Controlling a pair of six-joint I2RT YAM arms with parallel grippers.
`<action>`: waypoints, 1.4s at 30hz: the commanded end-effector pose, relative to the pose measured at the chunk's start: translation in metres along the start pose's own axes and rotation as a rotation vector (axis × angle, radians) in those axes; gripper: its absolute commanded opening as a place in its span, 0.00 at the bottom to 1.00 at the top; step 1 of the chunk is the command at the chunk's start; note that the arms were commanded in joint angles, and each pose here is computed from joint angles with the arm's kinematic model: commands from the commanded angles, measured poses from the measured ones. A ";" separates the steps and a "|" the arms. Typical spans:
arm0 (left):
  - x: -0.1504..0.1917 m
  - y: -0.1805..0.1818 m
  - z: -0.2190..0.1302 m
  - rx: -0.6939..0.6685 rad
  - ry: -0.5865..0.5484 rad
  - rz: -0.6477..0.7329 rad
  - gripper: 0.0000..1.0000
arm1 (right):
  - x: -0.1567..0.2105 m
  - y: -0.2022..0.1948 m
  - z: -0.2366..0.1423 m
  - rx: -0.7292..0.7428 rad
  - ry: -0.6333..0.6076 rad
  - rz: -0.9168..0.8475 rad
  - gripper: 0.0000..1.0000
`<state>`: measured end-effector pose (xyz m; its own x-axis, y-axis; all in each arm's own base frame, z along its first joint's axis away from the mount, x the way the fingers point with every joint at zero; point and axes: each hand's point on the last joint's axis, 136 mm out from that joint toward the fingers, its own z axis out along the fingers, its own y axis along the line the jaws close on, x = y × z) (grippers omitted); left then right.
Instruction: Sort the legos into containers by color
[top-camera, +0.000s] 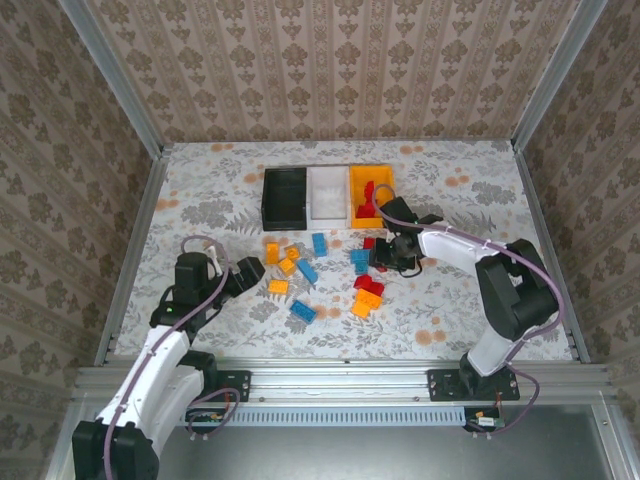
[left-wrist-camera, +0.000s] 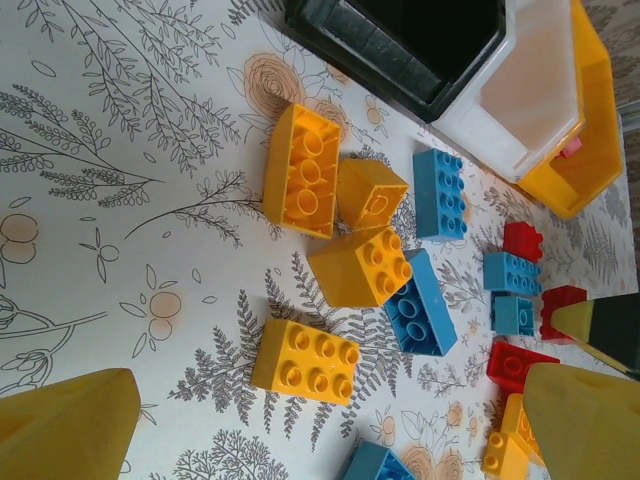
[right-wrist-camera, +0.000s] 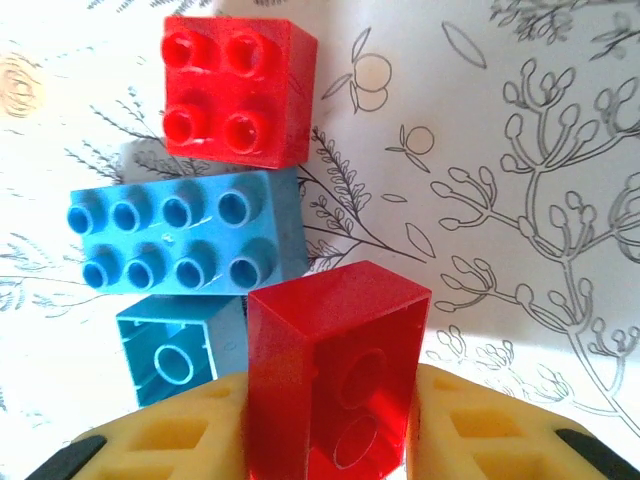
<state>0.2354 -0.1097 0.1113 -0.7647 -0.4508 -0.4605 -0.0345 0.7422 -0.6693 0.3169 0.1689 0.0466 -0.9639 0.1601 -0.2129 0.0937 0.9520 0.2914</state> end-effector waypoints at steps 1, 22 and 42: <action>0.005 0.004 0.000 0.003 0.011 -0.029 1.00 | -0.004 -0.005 -0.023 0.024 -0.029 -0.003 0.38; 0.009 0.008 0.003 0.009 0.012 -0.026 1.00 | -0.050 0.041 -0.102 -0.099 -0.183 -0.040 0.38; 0.020 0.009 -0.005 -0.052 0.111 0.024 1.00 | -0.167 0.057 -0.061 -0.014 -0.188 -0.127 0.38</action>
<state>0.2206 -0.1056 0.0947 -0.8077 -0.4245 -0.4091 -0.0740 0.7614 -0.6440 0.4607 0.1867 0.1671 -0.8874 0.1251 -0.4438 -0.0216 0.9501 0.3112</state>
